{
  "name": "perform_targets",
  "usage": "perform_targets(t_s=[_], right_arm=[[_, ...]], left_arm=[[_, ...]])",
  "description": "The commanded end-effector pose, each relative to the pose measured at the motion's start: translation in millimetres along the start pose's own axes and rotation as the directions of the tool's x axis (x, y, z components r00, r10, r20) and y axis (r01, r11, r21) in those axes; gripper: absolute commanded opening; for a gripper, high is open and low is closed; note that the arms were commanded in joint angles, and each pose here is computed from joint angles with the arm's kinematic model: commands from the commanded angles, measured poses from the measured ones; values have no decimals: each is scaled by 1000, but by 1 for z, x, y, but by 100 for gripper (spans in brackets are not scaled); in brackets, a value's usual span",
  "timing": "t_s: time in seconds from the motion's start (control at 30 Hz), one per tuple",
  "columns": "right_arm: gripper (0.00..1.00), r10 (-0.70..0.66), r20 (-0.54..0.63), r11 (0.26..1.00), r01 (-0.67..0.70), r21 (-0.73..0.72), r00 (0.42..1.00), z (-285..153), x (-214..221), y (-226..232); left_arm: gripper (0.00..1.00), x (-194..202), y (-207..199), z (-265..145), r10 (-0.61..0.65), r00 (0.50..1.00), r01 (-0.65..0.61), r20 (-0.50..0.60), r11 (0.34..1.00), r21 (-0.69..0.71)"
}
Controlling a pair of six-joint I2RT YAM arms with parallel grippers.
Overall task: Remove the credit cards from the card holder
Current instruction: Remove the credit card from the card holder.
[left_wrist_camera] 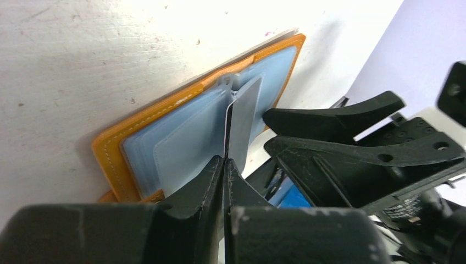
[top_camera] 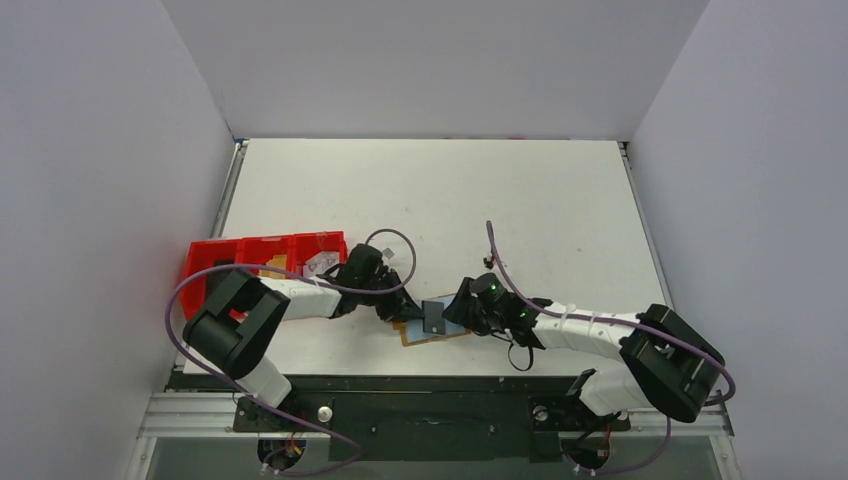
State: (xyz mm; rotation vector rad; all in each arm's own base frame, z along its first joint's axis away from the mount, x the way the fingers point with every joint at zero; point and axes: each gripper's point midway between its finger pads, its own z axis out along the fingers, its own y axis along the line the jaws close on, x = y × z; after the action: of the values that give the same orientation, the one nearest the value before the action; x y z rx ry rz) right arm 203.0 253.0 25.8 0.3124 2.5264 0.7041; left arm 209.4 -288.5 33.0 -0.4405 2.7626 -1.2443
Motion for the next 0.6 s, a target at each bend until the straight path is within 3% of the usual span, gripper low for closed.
perform_targets(t_s=[0.0, 0.27, 0.57], right_arm=[[45, 59, -45, 997, -61, -56, 997, -3, 12, -4], [45, 160, -79, 974, -170, -149, 984, -1, 15, 4], [34, 223, -94, 955, -237, -181, 970, 2, 13, 3]], left_arm=[[0, -10, -35, -8, -30, 999, 24, 39, 990, 140], [0, -11, -44, -9, -66, 997, 58, 38, 982, 180], [0, -11, -38, -9, -57, 997, 50, 43, 988, 147]])
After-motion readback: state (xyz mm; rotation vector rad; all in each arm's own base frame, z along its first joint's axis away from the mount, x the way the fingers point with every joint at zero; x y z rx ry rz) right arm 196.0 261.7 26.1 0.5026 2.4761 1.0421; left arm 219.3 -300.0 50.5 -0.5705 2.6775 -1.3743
